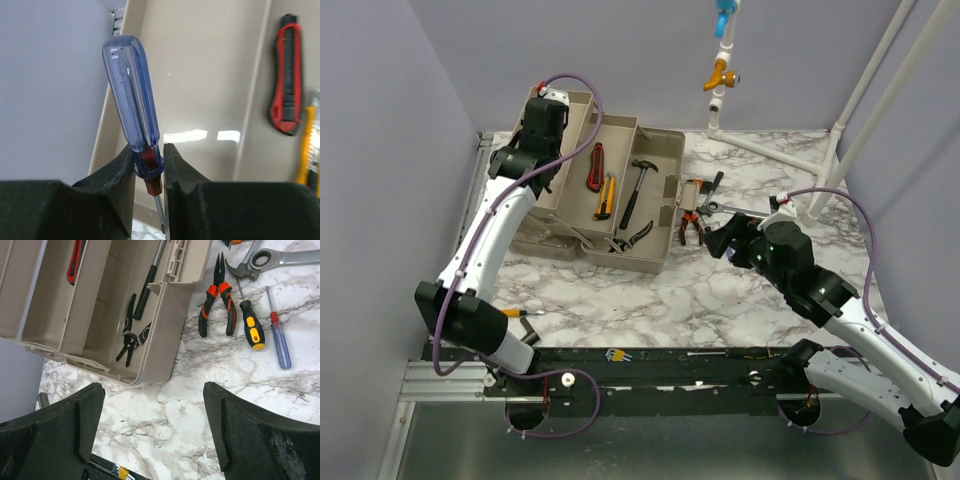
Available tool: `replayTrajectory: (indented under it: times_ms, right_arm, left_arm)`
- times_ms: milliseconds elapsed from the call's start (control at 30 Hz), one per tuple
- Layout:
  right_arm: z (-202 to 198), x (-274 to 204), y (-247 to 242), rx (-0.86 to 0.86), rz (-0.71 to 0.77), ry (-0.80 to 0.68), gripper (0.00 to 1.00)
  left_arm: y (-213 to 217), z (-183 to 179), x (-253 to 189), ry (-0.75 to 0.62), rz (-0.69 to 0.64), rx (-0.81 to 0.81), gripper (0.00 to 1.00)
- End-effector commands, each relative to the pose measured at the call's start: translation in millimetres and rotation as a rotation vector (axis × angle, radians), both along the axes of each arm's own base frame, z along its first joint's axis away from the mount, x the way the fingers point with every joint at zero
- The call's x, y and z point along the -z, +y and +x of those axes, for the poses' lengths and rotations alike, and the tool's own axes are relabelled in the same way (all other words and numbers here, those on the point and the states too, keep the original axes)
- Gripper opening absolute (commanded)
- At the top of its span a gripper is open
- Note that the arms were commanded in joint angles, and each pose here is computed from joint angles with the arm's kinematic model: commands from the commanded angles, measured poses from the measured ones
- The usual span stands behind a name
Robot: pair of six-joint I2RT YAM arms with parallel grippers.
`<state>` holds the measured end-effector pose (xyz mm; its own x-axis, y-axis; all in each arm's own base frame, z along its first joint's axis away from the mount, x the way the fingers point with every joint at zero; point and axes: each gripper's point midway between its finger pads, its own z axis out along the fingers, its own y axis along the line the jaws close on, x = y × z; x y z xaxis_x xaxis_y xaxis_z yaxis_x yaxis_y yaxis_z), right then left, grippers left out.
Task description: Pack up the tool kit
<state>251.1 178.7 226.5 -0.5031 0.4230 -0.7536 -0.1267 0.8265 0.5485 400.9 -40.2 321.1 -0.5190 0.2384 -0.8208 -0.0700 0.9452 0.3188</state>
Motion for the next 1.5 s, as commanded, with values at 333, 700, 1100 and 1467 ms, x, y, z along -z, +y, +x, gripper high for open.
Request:
replayTrajectory:
  times_ms: [333, 700, 1100, 1467]
  right_arm:
    - [13, 96, -51, 0.253, -0.407, 0.275, 0.85]
    - [52, 136, -71, 0.362, -0.642, 0.346, 0.68]
    - [86, 166, -72, 0.198, -0.614, 0.482, 0.62]
    - [83, 200, -70, 0.148, -0.633, 0.551, 0.51]
  left_arm:
    - [7, 44, 44, 0.172, 0.093, 0.036, 0.15]
    - [-2, 47, 61, 0.225, 0.034, 0.032, 0.4]
    - [-25, 28, 25, 0.148, -0.175, 0.064, 0.73]
    - [-68, -60, -51, -0.101, -0.485, 0.29, 0.95]
